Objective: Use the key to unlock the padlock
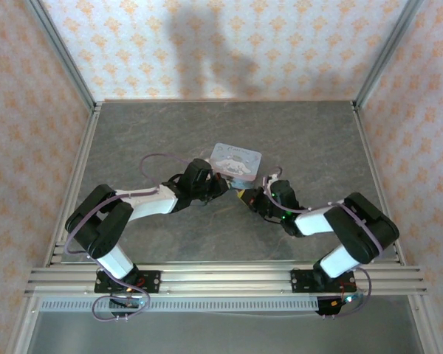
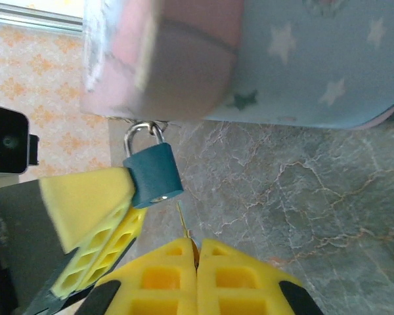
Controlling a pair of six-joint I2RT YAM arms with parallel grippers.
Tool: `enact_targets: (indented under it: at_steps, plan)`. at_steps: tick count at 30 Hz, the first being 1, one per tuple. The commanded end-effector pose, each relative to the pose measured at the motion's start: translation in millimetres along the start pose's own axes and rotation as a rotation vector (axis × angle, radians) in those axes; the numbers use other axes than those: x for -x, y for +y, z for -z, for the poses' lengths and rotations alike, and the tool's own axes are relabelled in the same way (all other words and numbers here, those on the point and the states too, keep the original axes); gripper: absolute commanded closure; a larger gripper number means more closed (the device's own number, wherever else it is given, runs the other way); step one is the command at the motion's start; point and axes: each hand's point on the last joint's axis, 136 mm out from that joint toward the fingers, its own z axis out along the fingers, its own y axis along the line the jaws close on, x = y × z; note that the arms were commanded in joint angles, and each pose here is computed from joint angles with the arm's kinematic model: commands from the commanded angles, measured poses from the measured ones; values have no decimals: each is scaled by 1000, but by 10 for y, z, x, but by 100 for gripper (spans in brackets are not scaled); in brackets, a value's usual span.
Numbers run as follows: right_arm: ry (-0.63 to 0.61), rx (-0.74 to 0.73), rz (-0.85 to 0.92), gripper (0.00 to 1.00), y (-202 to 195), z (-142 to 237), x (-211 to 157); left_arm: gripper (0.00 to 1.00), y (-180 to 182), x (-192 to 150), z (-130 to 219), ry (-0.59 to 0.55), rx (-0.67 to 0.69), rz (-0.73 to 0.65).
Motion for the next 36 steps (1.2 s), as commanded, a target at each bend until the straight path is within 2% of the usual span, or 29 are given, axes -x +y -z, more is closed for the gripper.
enact_targets:
  at_steps: [1,7,19,25,29,36]
  plan:
    - [-32,-36,71,100,18,63,112,99,73,71,-38,-41,12,-27]
    - [-37,-9,119,100,154,111,212,98,183,32,-127,-33,27,-31]
    - [-54,78,217,100,689,40,663,98,325,8,-193,-36,63,-43]
    - [-52,66,214,100,677,-178,917,98,364,1,-218,-34,75,-45]
    - [-43,6,242,100,598,-310,1013,97,386,-3,-241,-32,81,-49]
    - [5,-94,227,100,253,-466,969,95,423,3,-276,-32,97,-61]
